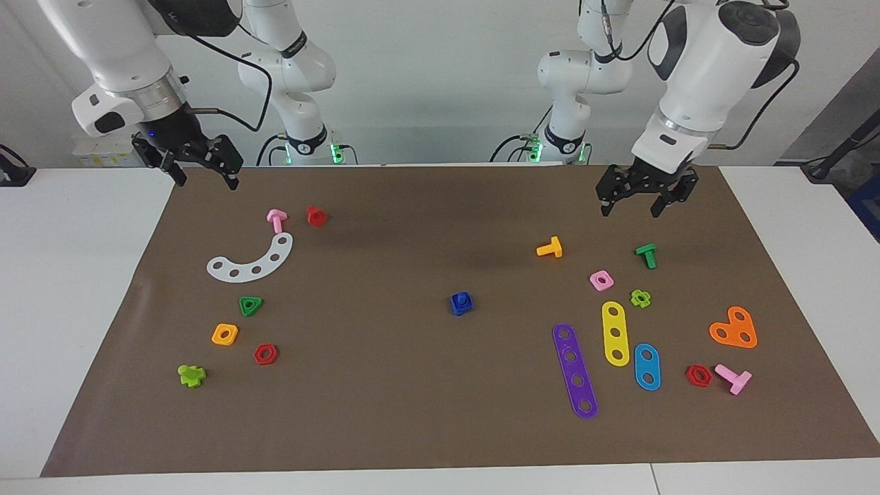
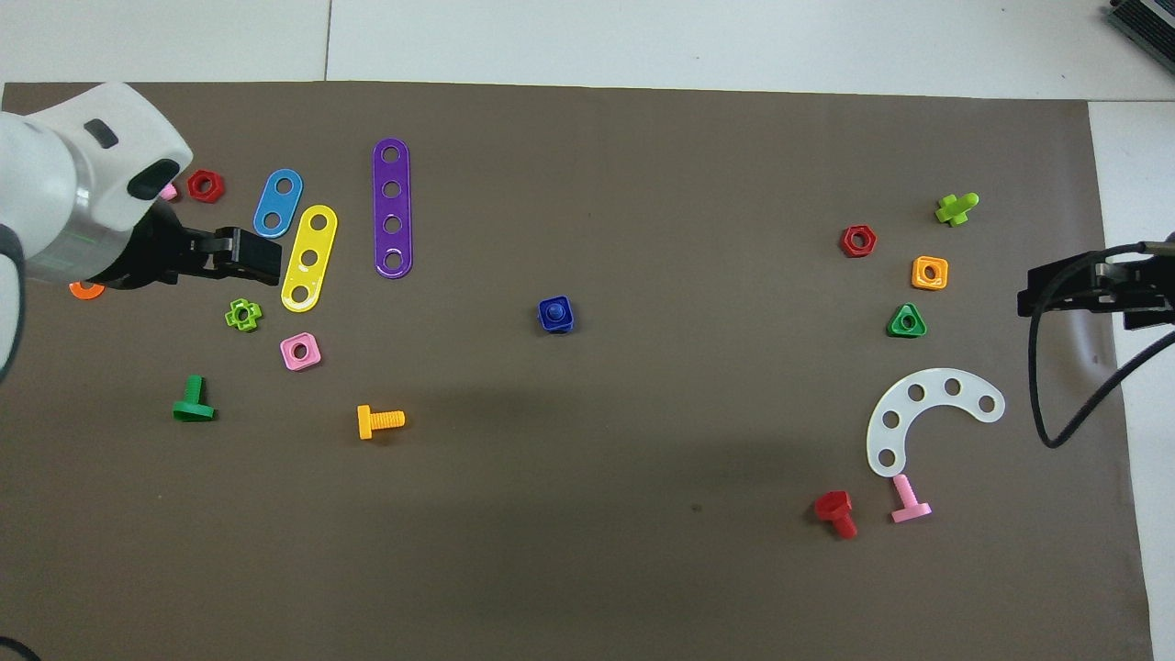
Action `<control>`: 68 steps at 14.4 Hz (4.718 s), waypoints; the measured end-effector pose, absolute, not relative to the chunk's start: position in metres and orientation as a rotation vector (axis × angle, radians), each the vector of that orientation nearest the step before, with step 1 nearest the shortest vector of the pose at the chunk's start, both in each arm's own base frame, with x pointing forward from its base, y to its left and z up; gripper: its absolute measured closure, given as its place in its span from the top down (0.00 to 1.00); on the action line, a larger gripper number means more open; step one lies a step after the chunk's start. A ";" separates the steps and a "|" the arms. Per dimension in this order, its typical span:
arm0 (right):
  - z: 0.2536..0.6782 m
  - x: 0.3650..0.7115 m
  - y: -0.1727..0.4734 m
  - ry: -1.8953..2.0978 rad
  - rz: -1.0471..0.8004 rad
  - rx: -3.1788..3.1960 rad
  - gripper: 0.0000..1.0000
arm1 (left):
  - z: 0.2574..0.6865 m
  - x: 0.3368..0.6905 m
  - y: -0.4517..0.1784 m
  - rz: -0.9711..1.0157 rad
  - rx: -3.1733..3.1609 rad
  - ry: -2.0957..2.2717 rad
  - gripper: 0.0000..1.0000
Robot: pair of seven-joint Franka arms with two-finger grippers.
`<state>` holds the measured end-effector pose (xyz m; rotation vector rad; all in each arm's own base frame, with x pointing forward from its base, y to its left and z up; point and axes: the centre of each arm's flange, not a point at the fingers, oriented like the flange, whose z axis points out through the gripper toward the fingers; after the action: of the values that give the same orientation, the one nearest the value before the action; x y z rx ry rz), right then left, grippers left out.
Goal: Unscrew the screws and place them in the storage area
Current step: 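Move the left gripper across the mat toward the blue nut, then lower the left gripper onto the blue nut and close it, then twist the blue nut with the left gripper to unscrew it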
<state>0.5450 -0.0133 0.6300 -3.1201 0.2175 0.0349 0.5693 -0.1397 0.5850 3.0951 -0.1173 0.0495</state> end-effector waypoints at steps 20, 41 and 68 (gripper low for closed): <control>0.630 0.545 -0.013 0.217 0.035 -3.120 1.00 | 0.367 0.574 -0.386 0.076 3.060 -0.038 0.93; 0.630 0.545 -0.013 0.217 0.035 -3.120 1.00 | 0.321 0.558 -0.403 0.106 3.051 -0.089 0.79; 0.630 0.545 -0.013 0.217 0.035 -3.120 1.00 | 0.309 0.555 -0.402 0.088 3.066 -0.101 0.47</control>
<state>0.5450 -0.0133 0.6300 -3.1201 0.2175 0.0348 0.5546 -0.4024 0.3093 3.0662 -0.1006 0.0884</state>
